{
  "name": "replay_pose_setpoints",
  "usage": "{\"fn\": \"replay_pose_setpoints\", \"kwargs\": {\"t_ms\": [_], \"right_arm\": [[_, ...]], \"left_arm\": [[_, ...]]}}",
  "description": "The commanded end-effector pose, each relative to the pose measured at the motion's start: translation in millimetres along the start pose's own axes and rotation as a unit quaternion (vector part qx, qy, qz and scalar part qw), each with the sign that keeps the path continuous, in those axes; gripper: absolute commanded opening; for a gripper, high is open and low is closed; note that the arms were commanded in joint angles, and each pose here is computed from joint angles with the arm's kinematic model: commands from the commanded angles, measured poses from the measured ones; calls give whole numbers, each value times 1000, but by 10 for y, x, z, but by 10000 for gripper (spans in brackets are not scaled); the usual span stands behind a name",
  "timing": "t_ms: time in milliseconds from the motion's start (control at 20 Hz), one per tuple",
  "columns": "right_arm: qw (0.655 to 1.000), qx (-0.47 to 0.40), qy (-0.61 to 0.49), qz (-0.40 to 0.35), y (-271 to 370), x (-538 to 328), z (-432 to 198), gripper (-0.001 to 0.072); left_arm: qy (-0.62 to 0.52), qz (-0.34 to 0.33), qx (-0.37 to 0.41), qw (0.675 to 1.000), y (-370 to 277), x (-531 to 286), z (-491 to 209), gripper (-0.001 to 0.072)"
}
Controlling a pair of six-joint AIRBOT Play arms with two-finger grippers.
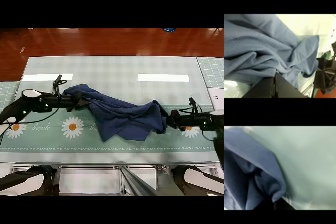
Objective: Fold the shirts.
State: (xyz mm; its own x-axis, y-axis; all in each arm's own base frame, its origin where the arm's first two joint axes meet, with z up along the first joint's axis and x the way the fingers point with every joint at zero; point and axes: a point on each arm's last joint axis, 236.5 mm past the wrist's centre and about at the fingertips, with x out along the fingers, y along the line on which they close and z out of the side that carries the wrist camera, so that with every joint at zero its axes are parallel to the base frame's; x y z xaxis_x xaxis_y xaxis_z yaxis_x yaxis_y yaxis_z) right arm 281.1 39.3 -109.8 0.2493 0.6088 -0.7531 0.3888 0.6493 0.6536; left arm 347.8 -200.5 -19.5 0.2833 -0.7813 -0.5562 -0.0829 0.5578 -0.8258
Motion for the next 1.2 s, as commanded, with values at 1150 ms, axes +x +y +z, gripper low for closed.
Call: {"fn": "replay_pose_setpoints", "kwargs": {"t_ms": [1150], "right_arm": [[702,-403,-579,-99,3282,-4761,-1540,20]], "left_arm": [[-557,216,459,658,-3402,-4757,-656,18]]}}
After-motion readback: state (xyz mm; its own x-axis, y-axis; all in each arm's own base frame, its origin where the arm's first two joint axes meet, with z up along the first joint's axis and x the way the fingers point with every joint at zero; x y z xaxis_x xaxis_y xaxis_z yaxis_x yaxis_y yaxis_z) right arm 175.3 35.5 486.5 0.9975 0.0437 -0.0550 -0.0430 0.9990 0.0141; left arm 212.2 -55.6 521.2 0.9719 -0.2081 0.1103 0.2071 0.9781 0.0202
